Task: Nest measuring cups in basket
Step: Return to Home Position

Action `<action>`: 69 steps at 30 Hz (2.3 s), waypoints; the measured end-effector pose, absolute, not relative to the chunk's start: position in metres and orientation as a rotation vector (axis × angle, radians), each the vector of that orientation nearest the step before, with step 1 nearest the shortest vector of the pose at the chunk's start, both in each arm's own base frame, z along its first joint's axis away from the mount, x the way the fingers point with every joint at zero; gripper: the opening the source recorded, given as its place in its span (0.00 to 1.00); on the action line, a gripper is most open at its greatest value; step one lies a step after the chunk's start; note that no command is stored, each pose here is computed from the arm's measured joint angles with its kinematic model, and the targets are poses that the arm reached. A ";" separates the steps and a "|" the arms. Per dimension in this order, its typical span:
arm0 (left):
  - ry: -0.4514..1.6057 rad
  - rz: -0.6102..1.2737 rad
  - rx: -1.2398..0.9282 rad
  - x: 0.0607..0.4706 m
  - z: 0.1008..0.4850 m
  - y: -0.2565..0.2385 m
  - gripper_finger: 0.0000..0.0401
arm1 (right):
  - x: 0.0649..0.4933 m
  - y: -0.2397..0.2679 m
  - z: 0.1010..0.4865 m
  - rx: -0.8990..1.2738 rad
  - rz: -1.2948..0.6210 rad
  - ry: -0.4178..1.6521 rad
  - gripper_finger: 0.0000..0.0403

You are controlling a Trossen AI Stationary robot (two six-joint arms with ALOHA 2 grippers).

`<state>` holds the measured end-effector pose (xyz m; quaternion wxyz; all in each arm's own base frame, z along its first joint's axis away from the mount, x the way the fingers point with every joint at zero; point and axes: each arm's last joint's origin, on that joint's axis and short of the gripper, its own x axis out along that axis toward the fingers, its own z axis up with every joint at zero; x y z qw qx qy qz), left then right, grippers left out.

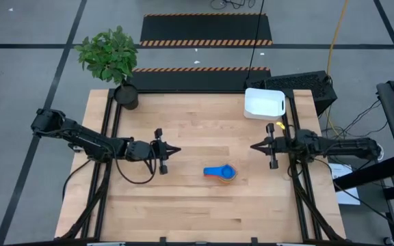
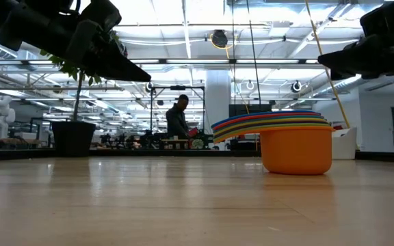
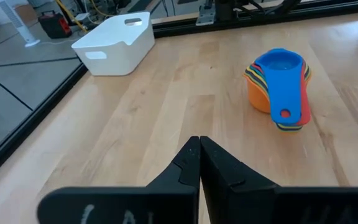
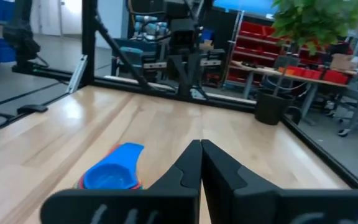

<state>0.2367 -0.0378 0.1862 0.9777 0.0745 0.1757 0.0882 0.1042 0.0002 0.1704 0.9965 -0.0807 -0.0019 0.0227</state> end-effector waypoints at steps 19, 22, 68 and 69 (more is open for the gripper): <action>0.123 0.322 -0.002 0.161 0.172 -0.019 0.02 | 0.097 -0.004 0.178 -0.162 -0.020 -0.106 0.00; 0.058 0.322 -0.025 0.142 0.160 -0.015 0.01 | 0.097 -0.006 0.177 -0.161 -0.060 -0.096 0.00; -0.027 0.136 0.149 0.097 0.170 0.004 0.04 | 0.097 -0.004 0.170 -0.041 -0.004 -0.024 0.00; -0.026 0.137 0.149 0.097 0.170 0.004 0.04 | 0.097 -0.004 0.170 -0.044 -0.005 -0.024 0.00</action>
